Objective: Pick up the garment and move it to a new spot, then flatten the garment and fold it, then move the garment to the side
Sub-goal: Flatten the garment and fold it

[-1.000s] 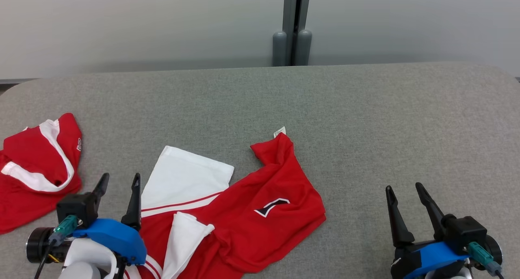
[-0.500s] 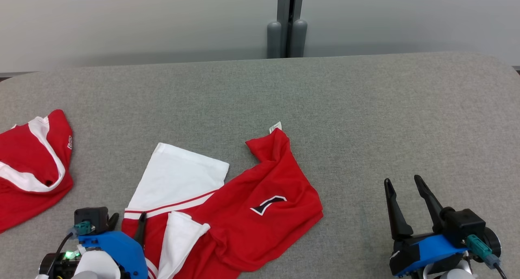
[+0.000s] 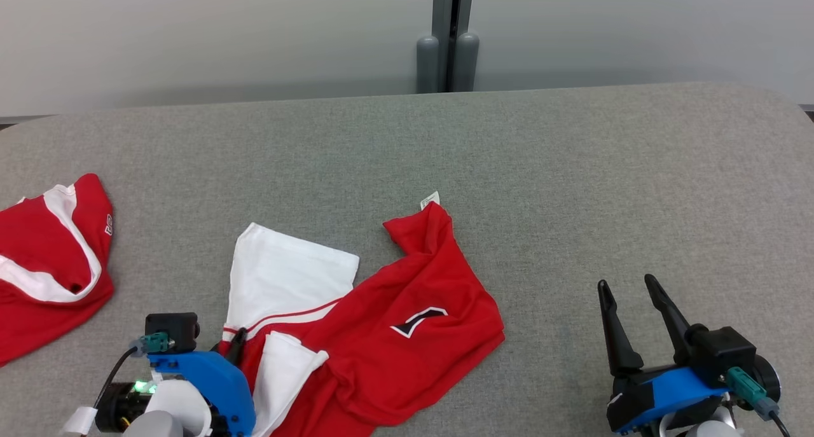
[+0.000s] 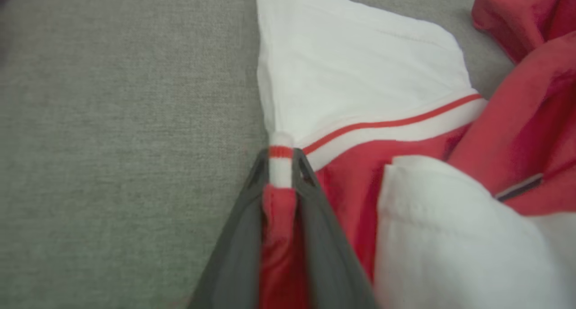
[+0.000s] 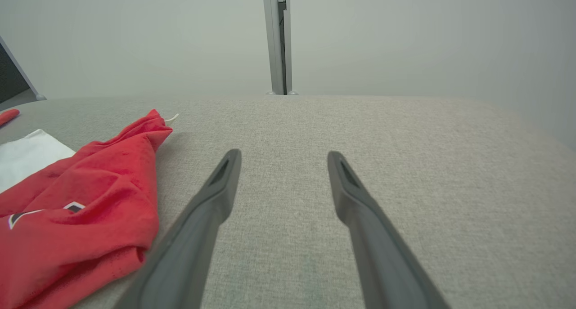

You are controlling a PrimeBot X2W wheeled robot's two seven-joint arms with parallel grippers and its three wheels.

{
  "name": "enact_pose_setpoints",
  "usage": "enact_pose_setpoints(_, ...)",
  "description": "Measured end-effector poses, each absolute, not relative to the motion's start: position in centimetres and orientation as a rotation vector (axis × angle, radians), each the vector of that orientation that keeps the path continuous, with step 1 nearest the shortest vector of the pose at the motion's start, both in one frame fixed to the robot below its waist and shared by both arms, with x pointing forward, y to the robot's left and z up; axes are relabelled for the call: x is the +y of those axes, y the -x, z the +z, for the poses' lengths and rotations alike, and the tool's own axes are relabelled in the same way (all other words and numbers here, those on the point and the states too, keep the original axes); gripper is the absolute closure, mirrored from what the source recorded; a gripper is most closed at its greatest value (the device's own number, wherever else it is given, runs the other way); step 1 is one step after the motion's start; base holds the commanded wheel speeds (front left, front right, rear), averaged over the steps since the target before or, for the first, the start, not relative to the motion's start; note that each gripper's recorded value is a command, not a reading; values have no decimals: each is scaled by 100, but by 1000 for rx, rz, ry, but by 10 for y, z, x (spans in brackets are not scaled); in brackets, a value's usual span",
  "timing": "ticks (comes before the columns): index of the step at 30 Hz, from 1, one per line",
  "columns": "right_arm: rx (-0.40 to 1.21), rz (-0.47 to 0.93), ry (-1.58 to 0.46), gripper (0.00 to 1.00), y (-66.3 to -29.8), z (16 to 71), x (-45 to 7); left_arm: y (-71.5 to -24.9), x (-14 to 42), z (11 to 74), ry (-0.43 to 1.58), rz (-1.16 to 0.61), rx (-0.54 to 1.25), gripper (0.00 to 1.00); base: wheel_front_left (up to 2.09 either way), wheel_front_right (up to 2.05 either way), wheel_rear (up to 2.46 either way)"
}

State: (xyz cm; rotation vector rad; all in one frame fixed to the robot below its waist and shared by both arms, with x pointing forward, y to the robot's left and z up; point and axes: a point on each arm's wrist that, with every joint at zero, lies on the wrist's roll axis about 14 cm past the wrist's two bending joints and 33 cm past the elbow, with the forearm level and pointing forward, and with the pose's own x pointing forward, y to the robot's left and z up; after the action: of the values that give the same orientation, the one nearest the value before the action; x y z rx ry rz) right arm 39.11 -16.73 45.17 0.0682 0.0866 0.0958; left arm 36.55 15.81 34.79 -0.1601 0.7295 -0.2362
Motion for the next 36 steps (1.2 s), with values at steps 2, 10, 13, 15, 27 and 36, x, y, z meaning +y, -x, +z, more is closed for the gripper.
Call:
enact_pose_setpoints(2,86,94,-68,0,-391,452,-168,-374,162,354,125,-234,682,100,0,0,0)
enact_pose_setpoints(10,83,87,-62,0,-397,452,-171,-454,166,421,60,-244,409,100,0,0,0)
enact_pose_setpoints(13,92,78,-56,0,-399,448,-175,-487,166,447,27,-253,332,100,0,0,0)
enact_pose_setpoints(15,91,70,-51,0,-403,448,-178,-506,164,458,20,-257,301,100,0,0,0)
enact_pose_setpoints(27,112,40,-51,0,-403,441,-188,-540,176,456,-27,-218,272,0,0,0,0)
enact_pose_setpoints(36,85,62,-61,0,-405,450,-180,-524,189,479,-34,-206,154,0,0,0,0)
